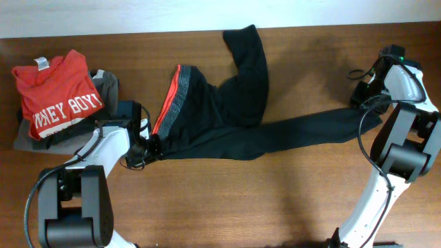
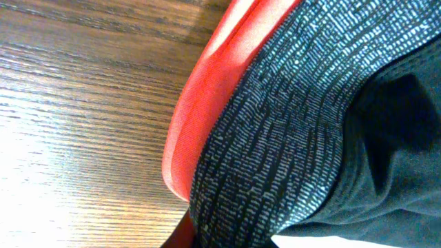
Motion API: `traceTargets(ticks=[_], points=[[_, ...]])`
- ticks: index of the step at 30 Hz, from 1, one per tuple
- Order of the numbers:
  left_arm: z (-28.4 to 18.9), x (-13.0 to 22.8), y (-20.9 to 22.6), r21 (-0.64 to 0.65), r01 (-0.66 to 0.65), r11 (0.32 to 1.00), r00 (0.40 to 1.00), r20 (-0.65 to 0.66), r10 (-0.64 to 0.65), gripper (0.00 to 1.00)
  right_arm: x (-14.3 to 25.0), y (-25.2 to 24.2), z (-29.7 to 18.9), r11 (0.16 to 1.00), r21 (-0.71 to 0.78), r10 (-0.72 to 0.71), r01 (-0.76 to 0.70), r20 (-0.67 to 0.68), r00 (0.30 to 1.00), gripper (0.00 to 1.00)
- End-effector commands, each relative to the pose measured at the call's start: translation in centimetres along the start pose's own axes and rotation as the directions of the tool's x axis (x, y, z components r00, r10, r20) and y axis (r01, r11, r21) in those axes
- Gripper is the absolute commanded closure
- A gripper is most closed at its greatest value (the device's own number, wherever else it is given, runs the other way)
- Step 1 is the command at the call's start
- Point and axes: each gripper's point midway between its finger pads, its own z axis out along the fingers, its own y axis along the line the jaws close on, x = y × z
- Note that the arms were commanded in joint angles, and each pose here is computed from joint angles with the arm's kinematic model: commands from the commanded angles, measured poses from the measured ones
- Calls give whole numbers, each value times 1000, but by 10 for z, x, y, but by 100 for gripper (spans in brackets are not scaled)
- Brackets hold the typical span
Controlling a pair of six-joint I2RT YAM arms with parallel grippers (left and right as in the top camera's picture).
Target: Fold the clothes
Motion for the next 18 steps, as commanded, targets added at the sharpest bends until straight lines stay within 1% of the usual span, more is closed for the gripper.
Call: traceTargets(ticks=[1, 2, 6, 8, 12, 16, 18], points=[[16, 13, 16, -57, 29, 998, 998, -52, -32, 89, 16, -4, 20, 1000, 16, 8, -7, -62, 998, 91], [16, 13, 16, -57, 29, 998, 998, -52, -32, 89, 14, -3, 19, 1000, 11, 10, -10, -57, 998, 95], [16, 13, 16, -57, 30, 998, 998, -53, -33, 89, -8, 7, -6, 999, -46, 15, -15, 2, 1000, 96], [16, 13, 16, -57, 30, 998, 998, -53, -33, 89, -25, 11, -37, 998, -68, 18, -14, 52, 999, 96], [16, 14, 16, -58, 30, 998, 998, -56, -33, 89, -45, 6, -103, 997, -80, 27, -17, 131, 991, 96], [16, 14, 16, -58, 30, 998, 998, -56, -33, 89, -46, -5, -151, 996, -81, 45, -33, 161, 986, 96], [16, 14, 16, -58, 30, 998, 998, -56, -33, 89, -40, -6, -162, 996, -79, 45, -34, 147, 988, 96]])
